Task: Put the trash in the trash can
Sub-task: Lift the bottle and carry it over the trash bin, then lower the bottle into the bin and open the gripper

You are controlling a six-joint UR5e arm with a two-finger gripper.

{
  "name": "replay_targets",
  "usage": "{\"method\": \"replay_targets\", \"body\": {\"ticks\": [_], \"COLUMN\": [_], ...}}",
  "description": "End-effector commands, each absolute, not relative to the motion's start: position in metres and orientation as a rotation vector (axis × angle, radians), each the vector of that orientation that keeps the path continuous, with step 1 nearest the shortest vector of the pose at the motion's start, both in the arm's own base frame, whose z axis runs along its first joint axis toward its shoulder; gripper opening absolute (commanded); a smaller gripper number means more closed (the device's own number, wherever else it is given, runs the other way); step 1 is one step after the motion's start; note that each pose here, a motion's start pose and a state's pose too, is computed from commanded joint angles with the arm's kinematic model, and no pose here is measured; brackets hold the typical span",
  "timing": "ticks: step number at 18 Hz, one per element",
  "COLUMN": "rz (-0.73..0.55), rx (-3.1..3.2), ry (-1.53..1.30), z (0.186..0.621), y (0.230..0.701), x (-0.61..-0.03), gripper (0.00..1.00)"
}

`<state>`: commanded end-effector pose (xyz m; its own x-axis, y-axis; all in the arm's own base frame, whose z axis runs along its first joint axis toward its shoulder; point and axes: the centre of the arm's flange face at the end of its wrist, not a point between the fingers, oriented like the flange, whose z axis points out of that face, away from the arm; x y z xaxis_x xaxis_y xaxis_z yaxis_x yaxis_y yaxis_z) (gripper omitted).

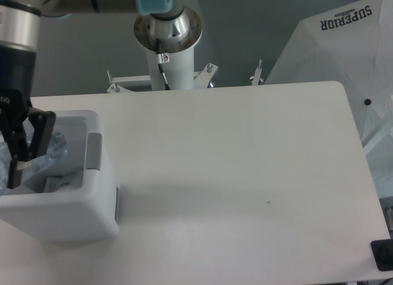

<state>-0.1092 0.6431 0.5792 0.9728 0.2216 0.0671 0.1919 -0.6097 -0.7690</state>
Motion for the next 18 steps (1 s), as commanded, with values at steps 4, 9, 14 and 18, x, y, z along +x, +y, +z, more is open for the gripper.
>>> {"method": "replay_targets", "body": {"ticks": [4, 9, 14, 18], "rz": [0.033, 0.022, 0.016, 0.022], "rx": [-2.259, -2.283, -2.306, -2.296], "ry": [-0.293, -0.306, -0.309, -0.296], "z": [0.569, 0.553, 0.540, 0.546], "y": [0.646, 0.651, 0.653, 0.652], "x": [-0.107, -0.110, -0.110, -0.110], "gripper": [0.64, 0.67, 0.72, 0.97]}}
